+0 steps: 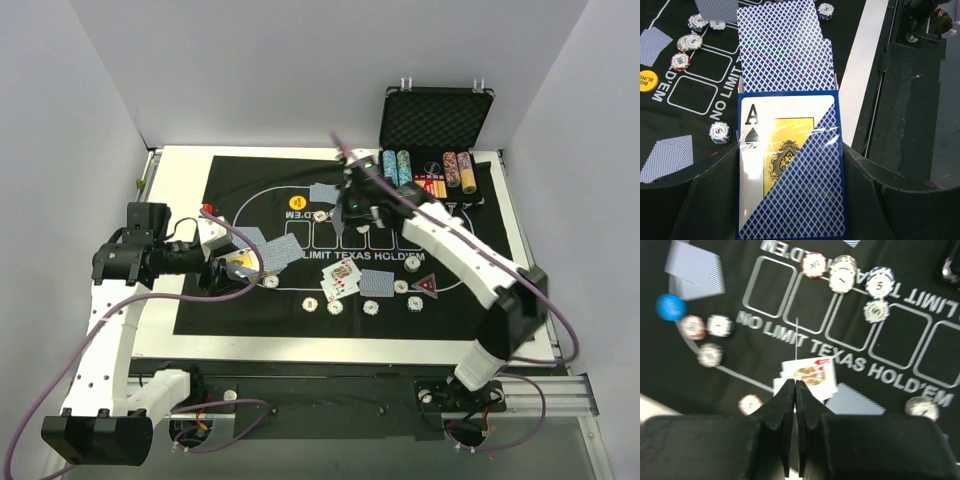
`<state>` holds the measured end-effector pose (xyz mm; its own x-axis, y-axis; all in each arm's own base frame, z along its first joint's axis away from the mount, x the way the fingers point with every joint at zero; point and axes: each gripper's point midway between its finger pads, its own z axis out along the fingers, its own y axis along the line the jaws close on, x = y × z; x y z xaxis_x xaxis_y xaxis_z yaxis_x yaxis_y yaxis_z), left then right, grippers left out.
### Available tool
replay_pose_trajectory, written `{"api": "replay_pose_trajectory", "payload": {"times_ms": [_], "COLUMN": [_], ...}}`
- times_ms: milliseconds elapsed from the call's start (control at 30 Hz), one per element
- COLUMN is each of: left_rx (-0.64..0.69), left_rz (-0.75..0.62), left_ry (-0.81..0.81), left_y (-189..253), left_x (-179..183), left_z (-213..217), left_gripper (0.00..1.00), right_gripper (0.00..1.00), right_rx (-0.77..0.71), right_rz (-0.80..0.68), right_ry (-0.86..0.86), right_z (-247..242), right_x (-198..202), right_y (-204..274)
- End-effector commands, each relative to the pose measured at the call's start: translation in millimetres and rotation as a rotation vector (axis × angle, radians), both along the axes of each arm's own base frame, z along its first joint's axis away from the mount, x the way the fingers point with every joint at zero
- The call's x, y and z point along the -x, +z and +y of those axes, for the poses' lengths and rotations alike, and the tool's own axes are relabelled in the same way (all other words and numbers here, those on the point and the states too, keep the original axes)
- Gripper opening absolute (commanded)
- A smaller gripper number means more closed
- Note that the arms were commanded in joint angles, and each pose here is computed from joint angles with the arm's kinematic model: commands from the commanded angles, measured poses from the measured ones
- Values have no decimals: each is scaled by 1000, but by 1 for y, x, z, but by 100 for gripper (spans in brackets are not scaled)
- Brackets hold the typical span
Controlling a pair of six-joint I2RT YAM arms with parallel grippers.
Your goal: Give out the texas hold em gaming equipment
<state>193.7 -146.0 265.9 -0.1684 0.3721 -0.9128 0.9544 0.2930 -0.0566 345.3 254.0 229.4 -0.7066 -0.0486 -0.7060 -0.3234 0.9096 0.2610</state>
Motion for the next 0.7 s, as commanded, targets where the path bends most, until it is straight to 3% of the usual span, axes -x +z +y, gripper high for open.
{"api": "replay_pose_trajectory", "payload": {"times_ms": [0, 300, 667], "left_rx": [41, 33, 34], "left_rz": [-66, -58, -52], "left_ry": [-35, -43, -56], "left_y": [24, 25, 29], "left_x": [8, 12, 19], "left_z": [-4, -2, -3], "left_gripper": [6, 6, 6], "right_gripper": [0, 0, 0], "right_rx": [537, 804, 749], "right_rz": [-135, -193, -137], "right_ry": [59, 114, 162], "right_z": [-15, 31, 72], "right_x": [-21, -55, -63], "right_y": [-36, -86, -134]}}
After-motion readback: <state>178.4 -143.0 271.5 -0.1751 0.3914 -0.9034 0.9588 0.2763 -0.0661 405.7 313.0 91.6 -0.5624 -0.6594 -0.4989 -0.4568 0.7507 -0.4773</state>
